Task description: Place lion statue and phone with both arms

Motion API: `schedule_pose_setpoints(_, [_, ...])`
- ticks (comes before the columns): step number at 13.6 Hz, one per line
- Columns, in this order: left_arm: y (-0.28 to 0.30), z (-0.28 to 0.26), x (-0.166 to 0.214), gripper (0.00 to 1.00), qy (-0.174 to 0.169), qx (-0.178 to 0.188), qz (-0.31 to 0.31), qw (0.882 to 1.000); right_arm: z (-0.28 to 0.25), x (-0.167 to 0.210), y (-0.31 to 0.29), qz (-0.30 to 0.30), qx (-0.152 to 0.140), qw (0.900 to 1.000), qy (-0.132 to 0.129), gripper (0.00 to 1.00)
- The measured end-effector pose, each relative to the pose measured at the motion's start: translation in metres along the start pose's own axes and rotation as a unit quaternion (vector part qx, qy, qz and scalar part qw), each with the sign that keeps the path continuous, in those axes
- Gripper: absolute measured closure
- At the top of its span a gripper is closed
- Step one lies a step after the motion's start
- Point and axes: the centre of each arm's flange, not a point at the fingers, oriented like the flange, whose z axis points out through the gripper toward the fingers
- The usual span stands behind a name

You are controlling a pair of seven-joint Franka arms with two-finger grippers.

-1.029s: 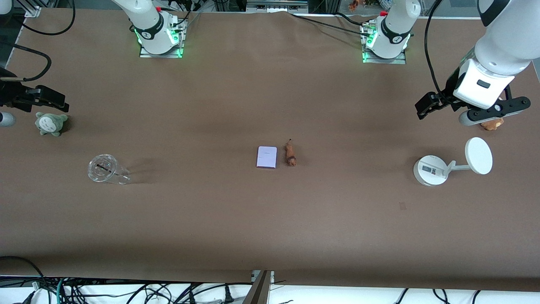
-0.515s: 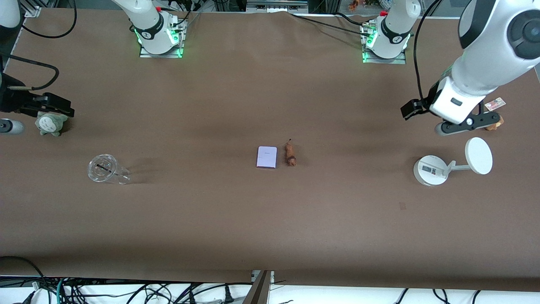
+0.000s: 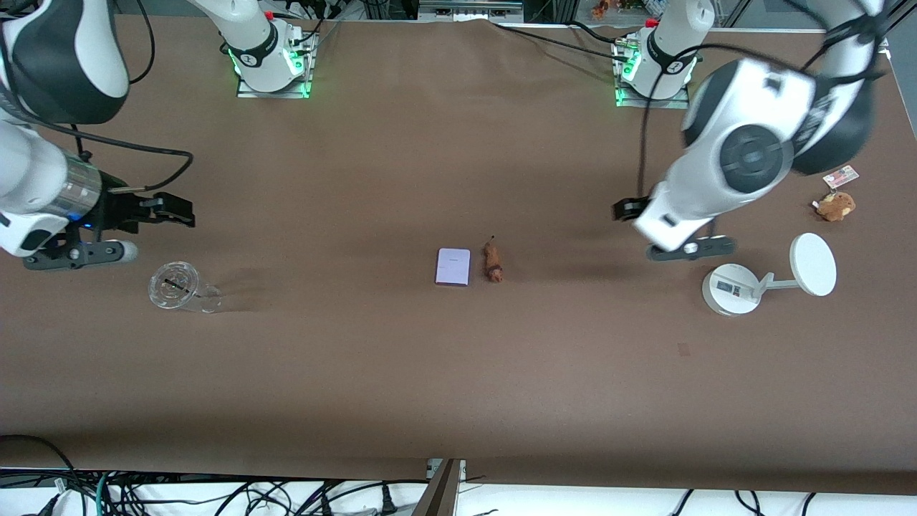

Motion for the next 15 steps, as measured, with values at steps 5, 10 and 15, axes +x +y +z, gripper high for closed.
schedule_pose_setpoints(5, [0.106, 0.056, -0.006, 0.0, 0.005, -0.066, -0.03, 0.997, 0.038, 0.027, -0.021, -0.017, 0.002, 1.0, 0.007, 0.0])
schedule_pose_setpoints(10, [0.191, 0.126, -0.01, 0.0, 0.05, -0.127, -0.056, 0.989, 0.093, 0.062, -0.046, -0.001, 0.002, 1.0, 0.026, 0.0])
schedule_pose_setpoints(15, [0.218, 0.18, -0.005, 0.0, 0.117, -0.11, -0.004, 0.987, 0.153, 0.084, -0.124, 0.045, 0.002, 0.998, 0.051, 0.0])
